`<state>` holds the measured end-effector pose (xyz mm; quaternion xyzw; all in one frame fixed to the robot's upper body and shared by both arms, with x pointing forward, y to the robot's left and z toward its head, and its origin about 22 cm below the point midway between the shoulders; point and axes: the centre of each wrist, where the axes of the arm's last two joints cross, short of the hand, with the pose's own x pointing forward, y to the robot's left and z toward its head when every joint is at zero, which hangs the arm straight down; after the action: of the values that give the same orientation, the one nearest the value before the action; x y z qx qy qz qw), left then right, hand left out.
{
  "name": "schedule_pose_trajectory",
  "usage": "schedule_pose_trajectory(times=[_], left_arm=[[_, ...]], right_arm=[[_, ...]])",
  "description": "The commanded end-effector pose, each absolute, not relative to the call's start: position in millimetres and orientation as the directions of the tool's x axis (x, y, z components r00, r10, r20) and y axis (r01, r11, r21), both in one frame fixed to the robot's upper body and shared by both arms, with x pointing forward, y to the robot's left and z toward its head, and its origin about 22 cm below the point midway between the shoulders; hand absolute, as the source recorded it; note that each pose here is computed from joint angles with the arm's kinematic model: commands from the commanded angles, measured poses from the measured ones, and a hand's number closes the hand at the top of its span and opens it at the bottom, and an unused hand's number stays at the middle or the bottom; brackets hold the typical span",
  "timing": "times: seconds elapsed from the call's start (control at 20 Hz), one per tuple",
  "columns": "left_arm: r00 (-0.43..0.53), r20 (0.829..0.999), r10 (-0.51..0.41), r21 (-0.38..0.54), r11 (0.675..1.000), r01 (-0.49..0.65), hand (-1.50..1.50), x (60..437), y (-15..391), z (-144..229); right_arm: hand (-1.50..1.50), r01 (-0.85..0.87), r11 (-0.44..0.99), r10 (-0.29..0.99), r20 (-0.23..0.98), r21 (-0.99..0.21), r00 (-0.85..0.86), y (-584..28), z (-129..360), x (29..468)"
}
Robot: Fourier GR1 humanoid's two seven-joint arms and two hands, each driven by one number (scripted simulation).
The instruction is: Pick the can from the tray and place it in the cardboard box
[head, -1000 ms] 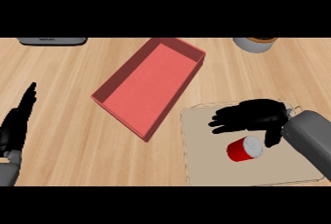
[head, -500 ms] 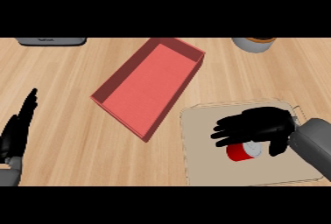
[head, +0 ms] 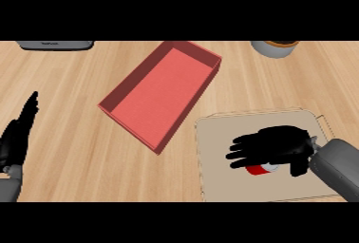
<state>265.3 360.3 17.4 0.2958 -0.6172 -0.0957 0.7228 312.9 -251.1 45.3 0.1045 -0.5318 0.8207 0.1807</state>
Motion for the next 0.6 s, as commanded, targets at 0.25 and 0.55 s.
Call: schedule_pose_trajectory(times=[0.25,0.55], left_arm=[[0.223,0.827,-0.517,0.560,0.797,-0.228,0.00,259,377,23],[0.216,0.844,-0.491,0.532,0.819,-0.215,0.00,277,358,27]], right_arm=[[1.50,-0.383,-0.195,0.164,0.355,-0.903,-0.921,-213,16,303],[1.50,-0.375,-0.052,0.455,0.313,-0.925,-0.834,-253,28,340]])
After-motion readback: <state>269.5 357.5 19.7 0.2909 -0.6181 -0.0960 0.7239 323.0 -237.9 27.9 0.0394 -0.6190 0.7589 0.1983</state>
